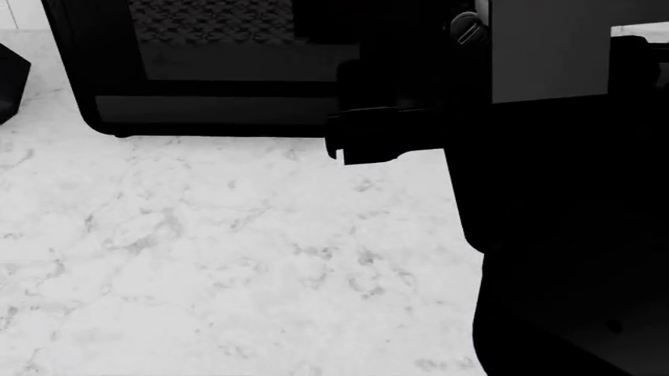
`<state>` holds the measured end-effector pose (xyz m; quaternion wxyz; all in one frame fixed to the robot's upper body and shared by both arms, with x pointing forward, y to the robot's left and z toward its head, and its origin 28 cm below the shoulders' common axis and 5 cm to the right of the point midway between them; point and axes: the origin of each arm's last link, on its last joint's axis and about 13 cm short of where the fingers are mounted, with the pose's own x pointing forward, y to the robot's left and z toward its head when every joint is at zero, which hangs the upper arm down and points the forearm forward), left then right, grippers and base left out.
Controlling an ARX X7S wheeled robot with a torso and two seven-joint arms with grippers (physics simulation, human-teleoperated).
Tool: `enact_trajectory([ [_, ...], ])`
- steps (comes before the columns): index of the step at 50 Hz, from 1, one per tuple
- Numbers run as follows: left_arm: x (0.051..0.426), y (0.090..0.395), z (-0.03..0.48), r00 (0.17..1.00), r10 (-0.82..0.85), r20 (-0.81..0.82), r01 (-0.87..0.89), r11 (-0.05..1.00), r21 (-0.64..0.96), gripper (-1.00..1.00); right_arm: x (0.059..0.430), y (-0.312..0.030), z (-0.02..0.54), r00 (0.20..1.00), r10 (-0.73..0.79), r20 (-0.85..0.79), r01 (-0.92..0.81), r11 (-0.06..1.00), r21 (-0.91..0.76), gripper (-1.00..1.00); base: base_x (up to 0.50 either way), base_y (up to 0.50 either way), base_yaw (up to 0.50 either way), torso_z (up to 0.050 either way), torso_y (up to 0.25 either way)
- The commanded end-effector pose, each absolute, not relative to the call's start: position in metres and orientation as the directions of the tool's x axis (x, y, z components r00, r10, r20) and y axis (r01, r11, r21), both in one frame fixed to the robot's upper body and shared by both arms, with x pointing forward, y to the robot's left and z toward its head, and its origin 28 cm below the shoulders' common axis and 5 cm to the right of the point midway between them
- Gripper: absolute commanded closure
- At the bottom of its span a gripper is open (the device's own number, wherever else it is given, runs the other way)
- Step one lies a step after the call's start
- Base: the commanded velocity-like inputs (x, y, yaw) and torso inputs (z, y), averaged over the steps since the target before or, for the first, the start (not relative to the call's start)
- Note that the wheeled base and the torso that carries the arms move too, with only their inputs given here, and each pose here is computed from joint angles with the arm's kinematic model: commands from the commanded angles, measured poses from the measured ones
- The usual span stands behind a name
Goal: Decrease the toaster oven temperature.
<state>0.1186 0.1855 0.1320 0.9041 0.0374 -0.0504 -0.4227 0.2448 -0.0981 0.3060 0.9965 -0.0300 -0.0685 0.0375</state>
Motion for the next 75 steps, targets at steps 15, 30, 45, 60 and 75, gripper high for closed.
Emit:
enact_trajectory([
  [15, 0.122, 0.183, 0.133, 0.634, -0.772, 0.053, 0.764, 0.635, 0.116, -1.00, 0.238, -0.107, 0.302, 0.991, 0.034, 0.130, -0.032, 0.999, -0.023, -1.00, 0.32, 0.24, 0.00, 0.000, 0.000],
  [30, 0.123, 0.183, 0.134, 0.636, -0.770, 0.053, 0.762, 0.637, 0.117, -1.00, 0.235, -0.109, 0.300, 0.993, 0.025, 0.118, -0.024, 1.000, -0.010, -1.00, 0.17, -0.12, 0.00, 0.000, 0.001],
  [45, 0.126, 0.183, 0.137, 0.640, -0.766, 0.048, 0.758, 0.641, 0.119, -1.00, 0.222, -0.104, 0.304, 0.999, 0.026, 0.032, -0.023, 0.996, -0.086, -1.00, 0.00, 0.00, 0.00, 0.000, 0.000],
  [60, 0.127, 0.184, 0.144, 0.637, -0.770, 0.038, 0.762, 0.636, 0.121, -1.00, 0.216, -0.122, 0.314, 0.999, -0.044, 0.014, 0.044, 0.998, 0.047, -1.00, 0.00, 0.00, 0.00, 0.000, 0.000],
  [75, 0.127, 0.185, 0.144, 0.634, -0.772, 0.033, 0.764, 0.633, 0.123, -1.00, 0.231, -0.129, 0.310, 0.998, -0.052, -0.039, 0.058, 0.984, 0.166, -1.00, 0.00, 0.00, 0.00, 0.000, 0.000],
])
